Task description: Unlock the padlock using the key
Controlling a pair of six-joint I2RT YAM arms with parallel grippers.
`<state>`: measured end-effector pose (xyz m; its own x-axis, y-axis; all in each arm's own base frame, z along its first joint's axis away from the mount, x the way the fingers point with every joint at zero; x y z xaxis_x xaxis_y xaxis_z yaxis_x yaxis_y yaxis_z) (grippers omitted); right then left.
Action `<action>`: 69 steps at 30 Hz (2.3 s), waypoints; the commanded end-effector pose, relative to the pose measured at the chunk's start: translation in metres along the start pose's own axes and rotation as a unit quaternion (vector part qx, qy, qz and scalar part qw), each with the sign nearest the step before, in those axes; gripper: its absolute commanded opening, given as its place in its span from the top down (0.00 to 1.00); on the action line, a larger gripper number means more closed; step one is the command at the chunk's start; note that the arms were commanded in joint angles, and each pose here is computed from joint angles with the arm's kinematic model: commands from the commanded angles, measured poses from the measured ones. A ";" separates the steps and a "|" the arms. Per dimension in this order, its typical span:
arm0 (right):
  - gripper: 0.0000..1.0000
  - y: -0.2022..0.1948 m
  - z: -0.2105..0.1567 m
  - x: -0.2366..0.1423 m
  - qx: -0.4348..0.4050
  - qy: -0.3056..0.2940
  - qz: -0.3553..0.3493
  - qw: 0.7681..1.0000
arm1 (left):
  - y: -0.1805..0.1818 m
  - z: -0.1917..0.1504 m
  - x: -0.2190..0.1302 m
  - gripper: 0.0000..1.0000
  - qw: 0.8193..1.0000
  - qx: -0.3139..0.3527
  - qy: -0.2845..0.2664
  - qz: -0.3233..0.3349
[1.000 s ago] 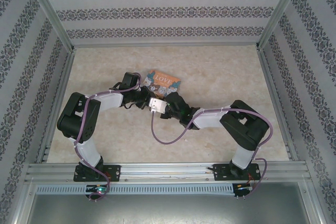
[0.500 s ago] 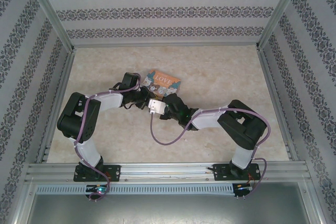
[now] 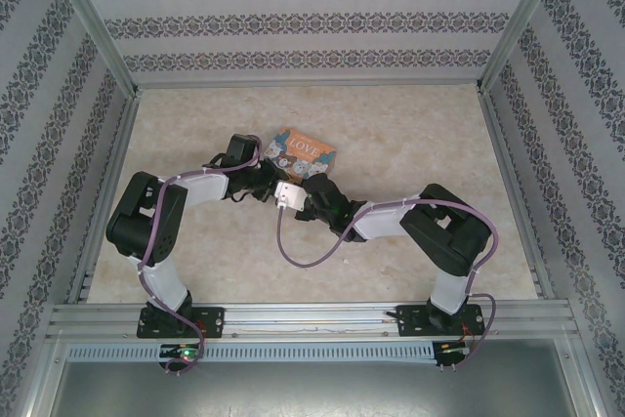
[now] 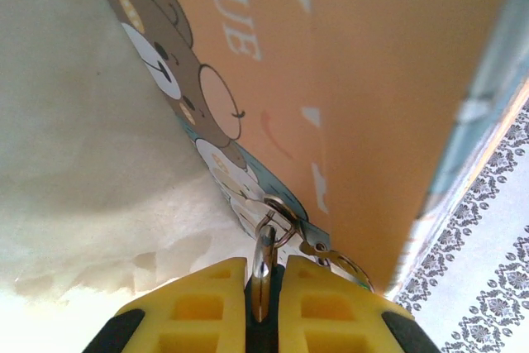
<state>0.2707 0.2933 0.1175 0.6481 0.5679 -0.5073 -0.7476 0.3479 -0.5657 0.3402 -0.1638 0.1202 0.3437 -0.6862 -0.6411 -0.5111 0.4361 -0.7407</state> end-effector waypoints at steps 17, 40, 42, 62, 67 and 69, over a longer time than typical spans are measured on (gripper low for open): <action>1.00 -0.005 -0.006 -0.005 0.032 0.007 -0.036 0.999 | -0.006 -0.014 0.000 1.00 0.999 0.000 0.041 -0.029; 1.00 0.000 -0.006 -0.004 0.225 -0.048 -0.056 0.971 | 0.005 -0.015 0.004 1.00 1.000 0.004 0.018 -0.015; 1.00 0.002 -0.008 -0.006 0.236 -0.046 -0.054 0.969 | 0.005 -0.014 0.003 0.90 1.000 0.010 0.009 -0.009; 1.00 -0.001 -0.047 -0.040 0.471 -0.104 -0.071 0.873 | -0.047 -0.004 -0.076 0.41 0.972 0.192 -0.138 -0.006; 1.00 -0.007 -0.064 -0.050 0.540 -0.121 -0.070 0.830 | -0.071 -0.008 -0.098 0.40 0.945 0.279 -0.171 -0.013; 1.00 -0.010 -0.071 -0.054 0.563 -0.125 -0.075 0.813 | -0.078 -0.009 -0.106 0.40 0.934 0.301 -0.191 -0.018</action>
<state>0.2528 0.2150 0.0940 0.7799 0.5338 -0.3268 -0.4626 0.8434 0.2734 0.3385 -0.1400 0.2338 0.6263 -0.5540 -0.5485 -0.0702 0.6606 -0.7474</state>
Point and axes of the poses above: each hand's point on the last joint's axis, 136 mm out from that joint toward the fingers, its own x axis out along the fingers, its own y axis along the line the jaws close on, z = x × y, the point moved 9 cm from there along -x, back along the fingers, and after that the axes turned 1 degree about -x, right-handed, at the moved point
